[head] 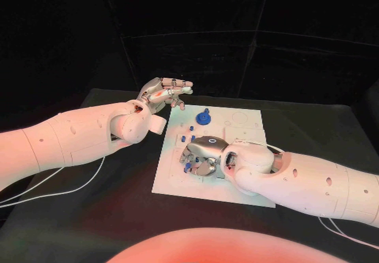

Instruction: Assemble the parts on the task board

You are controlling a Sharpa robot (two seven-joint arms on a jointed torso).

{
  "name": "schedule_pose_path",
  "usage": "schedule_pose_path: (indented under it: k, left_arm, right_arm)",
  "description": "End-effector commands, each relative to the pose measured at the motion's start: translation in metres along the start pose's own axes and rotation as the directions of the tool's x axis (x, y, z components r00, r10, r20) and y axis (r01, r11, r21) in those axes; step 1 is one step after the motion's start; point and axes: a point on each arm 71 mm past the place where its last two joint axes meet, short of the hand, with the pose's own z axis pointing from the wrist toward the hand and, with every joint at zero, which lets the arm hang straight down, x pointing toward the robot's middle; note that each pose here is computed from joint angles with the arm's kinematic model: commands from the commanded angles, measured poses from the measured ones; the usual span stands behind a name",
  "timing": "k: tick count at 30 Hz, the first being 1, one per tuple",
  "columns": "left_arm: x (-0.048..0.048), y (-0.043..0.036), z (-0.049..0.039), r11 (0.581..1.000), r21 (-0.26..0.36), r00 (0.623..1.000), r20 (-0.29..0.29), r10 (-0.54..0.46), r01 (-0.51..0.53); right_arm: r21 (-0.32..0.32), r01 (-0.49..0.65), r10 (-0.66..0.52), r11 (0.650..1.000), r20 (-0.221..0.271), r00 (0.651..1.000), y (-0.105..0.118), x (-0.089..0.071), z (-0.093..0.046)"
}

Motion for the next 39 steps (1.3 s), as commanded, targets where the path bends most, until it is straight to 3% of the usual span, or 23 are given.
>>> schedule_pose_path:
  k: [1, 22, 31, 36, 39]
  left_arm:
    - [0.0014, -0.0006, 0.0004, 1.0, 0.002, 1.0, -0.015, -0.008, 0.008]
    - [0.0007, -0.0005, 0.0002, 1.0, -0.001, 1.0, -0.015, -0.008, 0.008]
    - [-0.0008, -0.0004, -0.0001, 1.0, -0.003, 1.0, -0.012, -0.006, 0.006]
    - [-0.002, -0.0004, -0.0003, 1.0, -0.003, 1.0, -0.01, -0.005, 0.005]
    - [-0.0031, -0.0005, -0.0007, 1.0, -0.003, 1.0, -0.007, -0.004, 0.004]
  right_arm:
    - [-0.029, -0.016, 0.018, 0.999, 0.048, 0.999, 0.003, -0.004, 0.0]
    - [-0.027, -0.034, 0.036, 0.999, 0.065, 0.997, 0.001, -0.005, -0.002]
    - [-0.024, -0.045, 0.048, 0.999, 0.145, 0.988, -0.006, -0.012, -0.015]
    - [-0.036, -0.083, 0.089, 0.996, 0.219, 0.972, -0.011, -0.019, -0.032]
    - [-0.032, -0.17, 0.173, 0.985, 0.278, 0.945, -0.022, -0.031, -0.048]
